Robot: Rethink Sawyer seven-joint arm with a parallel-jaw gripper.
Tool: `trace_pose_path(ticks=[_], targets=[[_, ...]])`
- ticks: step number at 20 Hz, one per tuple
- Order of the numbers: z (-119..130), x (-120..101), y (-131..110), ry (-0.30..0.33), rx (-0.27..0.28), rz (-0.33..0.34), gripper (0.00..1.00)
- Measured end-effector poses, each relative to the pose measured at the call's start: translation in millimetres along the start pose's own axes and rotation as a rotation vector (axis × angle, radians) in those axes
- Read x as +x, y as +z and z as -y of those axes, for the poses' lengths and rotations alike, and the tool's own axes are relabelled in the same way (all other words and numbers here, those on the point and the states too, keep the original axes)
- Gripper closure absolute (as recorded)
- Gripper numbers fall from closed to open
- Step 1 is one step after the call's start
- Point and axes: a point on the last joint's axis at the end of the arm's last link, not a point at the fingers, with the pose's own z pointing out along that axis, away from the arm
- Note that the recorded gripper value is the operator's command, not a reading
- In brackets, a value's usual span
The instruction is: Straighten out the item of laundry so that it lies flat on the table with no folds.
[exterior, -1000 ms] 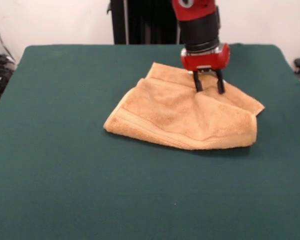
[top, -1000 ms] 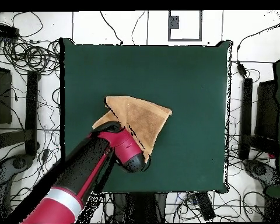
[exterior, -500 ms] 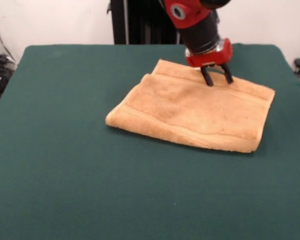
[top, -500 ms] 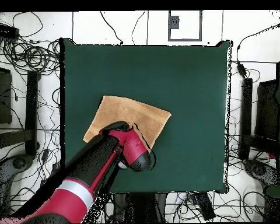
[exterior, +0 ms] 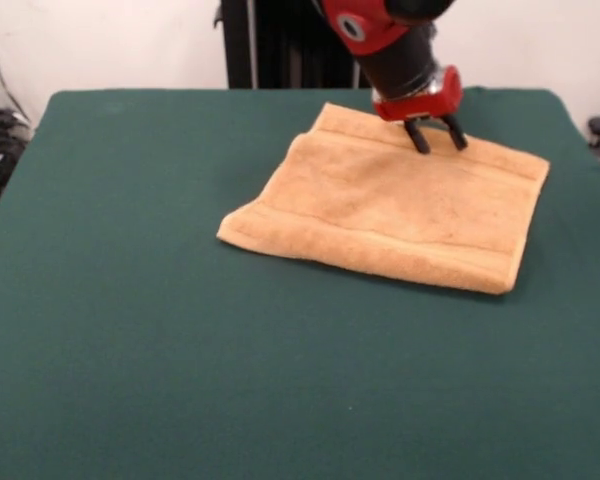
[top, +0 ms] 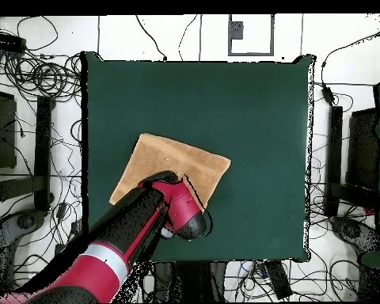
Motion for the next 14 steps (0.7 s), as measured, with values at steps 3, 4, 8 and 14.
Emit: trace_pose_path(ticks=[3,4,8,14], targets=[[5,9,2,0.043,0.000,-0.013,0.00],[7,11,2,0.052,0.000,-0.015,0.00],[16,24,4,0.114,0.004,-0.032,0.00],[28,43,6,0.180,0.019,-0.064,0.00]])
